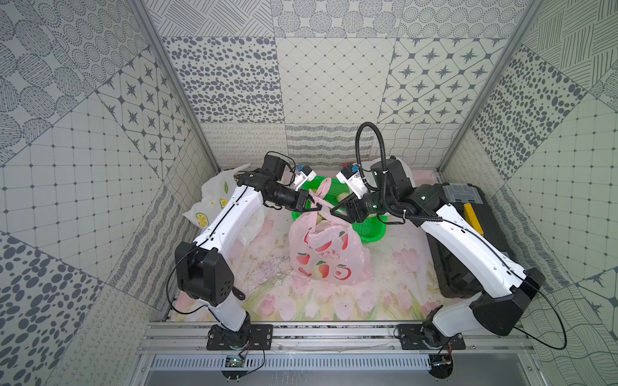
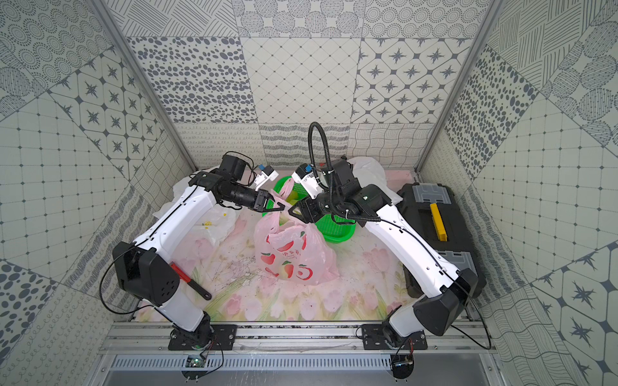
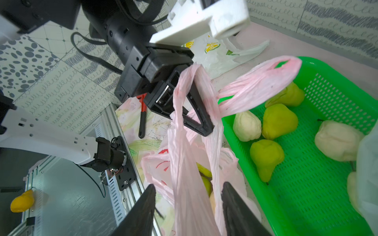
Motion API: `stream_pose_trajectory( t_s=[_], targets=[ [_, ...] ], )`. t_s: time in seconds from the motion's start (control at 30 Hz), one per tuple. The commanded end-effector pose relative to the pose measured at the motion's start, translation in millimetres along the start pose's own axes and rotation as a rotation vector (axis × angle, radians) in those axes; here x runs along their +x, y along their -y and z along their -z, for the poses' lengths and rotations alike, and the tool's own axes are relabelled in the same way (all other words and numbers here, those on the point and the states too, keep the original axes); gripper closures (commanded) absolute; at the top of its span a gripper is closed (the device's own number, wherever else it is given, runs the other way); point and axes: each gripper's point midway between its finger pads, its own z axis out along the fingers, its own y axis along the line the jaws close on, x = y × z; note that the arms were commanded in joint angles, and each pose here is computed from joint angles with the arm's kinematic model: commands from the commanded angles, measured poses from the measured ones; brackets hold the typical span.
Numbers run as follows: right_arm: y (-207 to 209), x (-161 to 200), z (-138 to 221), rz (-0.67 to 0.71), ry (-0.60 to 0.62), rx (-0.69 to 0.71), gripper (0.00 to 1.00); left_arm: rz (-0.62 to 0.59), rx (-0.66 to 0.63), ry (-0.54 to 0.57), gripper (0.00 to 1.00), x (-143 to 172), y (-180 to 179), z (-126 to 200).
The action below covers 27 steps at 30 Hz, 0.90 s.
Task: Place the pears into plastic bags & tie knots
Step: Tie the plastic bag at the center of the board.
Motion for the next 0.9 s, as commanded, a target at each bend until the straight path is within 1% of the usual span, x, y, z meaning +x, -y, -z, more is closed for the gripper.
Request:
stream_pose_trajectory(
  t_s=[0.0,0.03,0.1,0.13,0.2,0.27,0.33,0.43,0.53,0.63,0.73,0.87],
  targets=[
    [1,3,12,0.015,-0.013,0.028,0.60,-0.012,-0.015,0.021,1.00,-4,1,7],
    [1,5,12,0.012,-0.019,0.024,0.65,-0.012,-0.011,0.022,1.00,-5,2,8],
    [3,8,9,0.010,-0.032,0.030,0.69,-0.014,-0.005,0.026,1.00,-7,4,8],
    [4,8,7,0.011,-0.033,0.034,0.73,-0.016,0.000,0.028,1.00,-7,6,9],
    [4,3,4,0.012,-0.013,0.030,0.82,-0.023,0.013,0.027,1.00,-7,10,9],
    [2,-6,1,0.008,0.013,0.010,0.89,-0.029,0.035,0.019,1.00,-4,15,8],
    [-2,-13,-3,0.007,0.031,-0.014,0.91,-0.046,0.066,0.001,1.00,1,23,8],
    [2,-17,-12,0.007,0.032,-0.020,0.93,-0.064,0.074,-0.024,1.00,9,27,7],
    [6,-13,-23,0.003,0.011,-0.022,0.95,-0.092,0.086,-0.033,0.94,13,32,9],
    [4,-11,-28,0.000,0.001,-0.044,0.96,-0.118,0.132,-0.020,0.87,10,44,12],
    [2,-8,-31,0.001,-0.012,-0.055,0.96,-0.144,0.146,-0.003,0.78,5,49,14],
    [2,-6,-34,-0.010,-0.016,-0.060,0.96,-0.178,0.168,-0.008,0.67,5,58,14]
  ],
)
